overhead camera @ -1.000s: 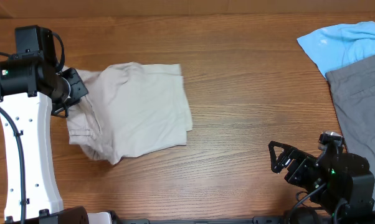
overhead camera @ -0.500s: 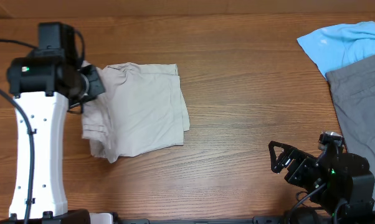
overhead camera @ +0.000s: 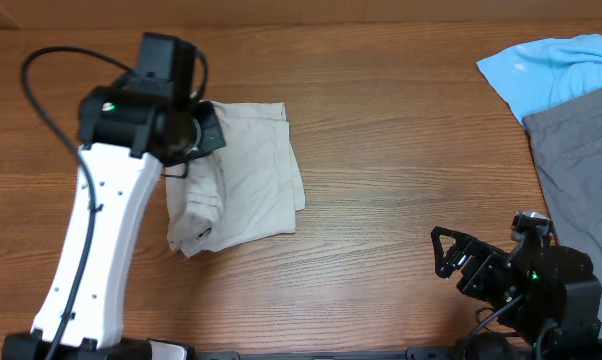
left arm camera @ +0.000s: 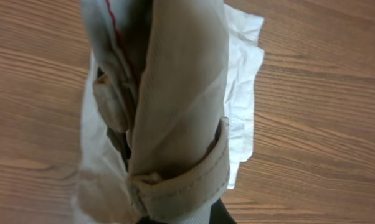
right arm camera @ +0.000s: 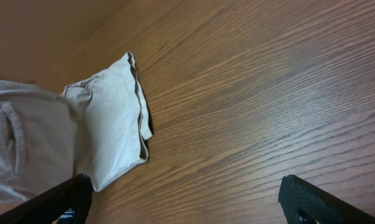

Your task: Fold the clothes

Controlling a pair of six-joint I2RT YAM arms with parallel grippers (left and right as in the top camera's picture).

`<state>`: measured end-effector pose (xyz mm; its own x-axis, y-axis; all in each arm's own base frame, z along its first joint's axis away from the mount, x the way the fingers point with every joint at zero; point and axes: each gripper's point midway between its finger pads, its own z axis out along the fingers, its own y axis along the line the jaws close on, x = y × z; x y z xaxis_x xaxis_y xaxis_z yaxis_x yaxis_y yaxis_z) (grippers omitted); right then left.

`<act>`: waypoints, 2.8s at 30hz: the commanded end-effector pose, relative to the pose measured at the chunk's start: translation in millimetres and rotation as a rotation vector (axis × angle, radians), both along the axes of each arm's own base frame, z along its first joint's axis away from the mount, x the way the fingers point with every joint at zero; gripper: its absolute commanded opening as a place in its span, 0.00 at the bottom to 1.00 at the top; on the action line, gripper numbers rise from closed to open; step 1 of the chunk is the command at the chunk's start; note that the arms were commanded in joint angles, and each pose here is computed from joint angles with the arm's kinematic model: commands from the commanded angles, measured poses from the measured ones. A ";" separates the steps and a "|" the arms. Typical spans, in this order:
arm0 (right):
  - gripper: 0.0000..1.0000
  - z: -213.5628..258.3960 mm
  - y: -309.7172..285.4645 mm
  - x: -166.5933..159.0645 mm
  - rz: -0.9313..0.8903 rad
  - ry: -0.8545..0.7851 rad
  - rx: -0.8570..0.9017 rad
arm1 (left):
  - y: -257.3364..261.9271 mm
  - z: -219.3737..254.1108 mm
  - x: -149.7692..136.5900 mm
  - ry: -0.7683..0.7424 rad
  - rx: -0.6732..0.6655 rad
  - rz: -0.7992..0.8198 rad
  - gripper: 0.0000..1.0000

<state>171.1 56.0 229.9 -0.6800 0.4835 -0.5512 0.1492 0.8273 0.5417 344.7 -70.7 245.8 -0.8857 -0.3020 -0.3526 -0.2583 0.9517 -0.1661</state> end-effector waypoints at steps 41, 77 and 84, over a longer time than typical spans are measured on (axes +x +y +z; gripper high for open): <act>1.00 6.6 -1.4 1.5 -0.009 -0.021 -0.003 | -47.5 -98.5 59.4 0.143 -0.007 -0.016 0.68; 1.00 6.5 -1.5 1.5 -0.009 -0.020 -0.003 | 20.3 -167.3 53.2 0.424 -0.148 -0.204 0.57; 1.00 6.5 -1.5 1.5 -0.009 -0.020 -0.003 | 28.5 -205.0 60.6 0.474 -0.160 -0.151 0.39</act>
